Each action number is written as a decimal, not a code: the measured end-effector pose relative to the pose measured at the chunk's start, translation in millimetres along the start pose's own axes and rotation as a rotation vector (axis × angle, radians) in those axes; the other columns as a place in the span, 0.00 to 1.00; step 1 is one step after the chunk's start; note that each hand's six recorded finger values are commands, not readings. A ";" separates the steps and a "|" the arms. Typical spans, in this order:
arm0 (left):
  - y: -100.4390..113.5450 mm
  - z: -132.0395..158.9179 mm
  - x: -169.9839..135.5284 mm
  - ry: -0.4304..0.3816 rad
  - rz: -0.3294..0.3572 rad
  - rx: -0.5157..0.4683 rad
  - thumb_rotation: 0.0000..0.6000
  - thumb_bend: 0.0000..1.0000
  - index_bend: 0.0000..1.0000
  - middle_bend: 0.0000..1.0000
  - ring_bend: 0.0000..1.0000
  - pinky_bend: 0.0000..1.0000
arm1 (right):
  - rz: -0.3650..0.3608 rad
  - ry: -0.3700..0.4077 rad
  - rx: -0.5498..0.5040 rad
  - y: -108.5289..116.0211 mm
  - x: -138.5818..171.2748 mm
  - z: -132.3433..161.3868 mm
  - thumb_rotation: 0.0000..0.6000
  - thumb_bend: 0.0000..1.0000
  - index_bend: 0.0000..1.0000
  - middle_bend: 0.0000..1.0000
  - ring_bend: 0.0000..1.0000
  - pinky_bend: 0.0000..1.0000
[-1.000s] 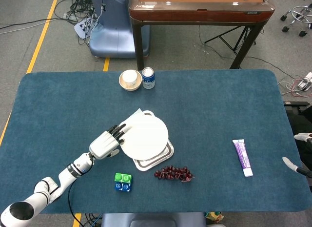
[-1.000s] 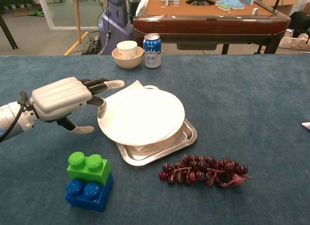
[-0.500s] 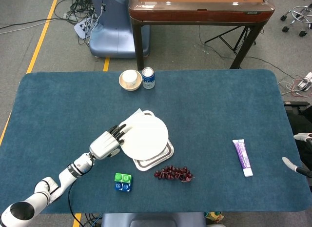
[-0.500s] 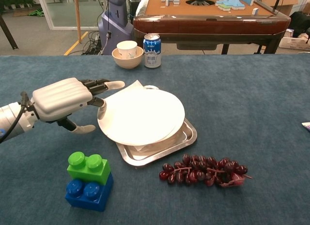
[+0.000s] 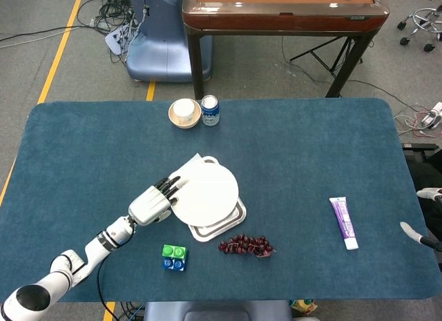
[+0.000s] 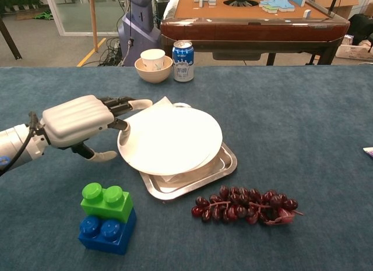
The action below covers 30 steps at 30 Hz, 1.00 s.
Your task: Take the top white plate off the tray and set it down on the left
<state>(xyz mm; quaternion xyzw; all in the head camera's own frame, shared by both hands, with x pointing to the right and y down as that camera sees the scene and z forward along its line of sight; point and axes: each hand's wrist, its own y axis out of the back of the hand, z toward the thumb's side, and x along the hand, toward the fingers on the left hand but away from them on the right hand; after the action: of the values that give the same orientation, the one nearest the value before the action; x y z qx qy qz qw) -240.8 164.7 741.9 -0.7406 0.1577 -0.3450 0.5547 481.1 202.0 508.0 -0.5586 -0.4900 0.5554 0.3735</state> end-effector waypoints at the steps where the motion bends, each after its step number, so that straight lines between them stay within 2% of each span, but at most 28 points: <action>1: -0.3 -0.2 0.0 0.001 -0.001 0.000 1.00 0.30 0.50 0.01 0.00 0.18 | 0.000 0.000 0.000 0.0 0.0 -0.1 1.00 0.00 0.36 0.34 0.21 0.23; 15: -1.8 4.8 4.0 -0.005 -0.002 -0.012 1.00 0.30 0.50 0.01 0.00 0.18 | 0.001 0.000 0.001 -0.3 0.0 0.0 1.00 0.00 0.36 0.34 0.21 0.23; 30: -4.0 7.7 7.1 0.003 -0.002 -0.030 1.00 0.39 0.52 0.01 0.00 0.18 | -0.003 -0.003 -0.003 0.9 0.2 -1.0 1.00 0.00 0.36 0.34 0.21 0.23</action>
<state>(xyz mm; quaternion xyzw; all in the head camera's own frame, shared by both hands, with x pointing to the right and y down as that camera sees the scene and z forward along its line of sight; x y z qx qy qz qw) -231.0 167.1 746.9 -0.7483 0.1630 -0.3441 0.5432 482.2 202.1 507.2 -0.5575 -0.4923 0.5548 0.3728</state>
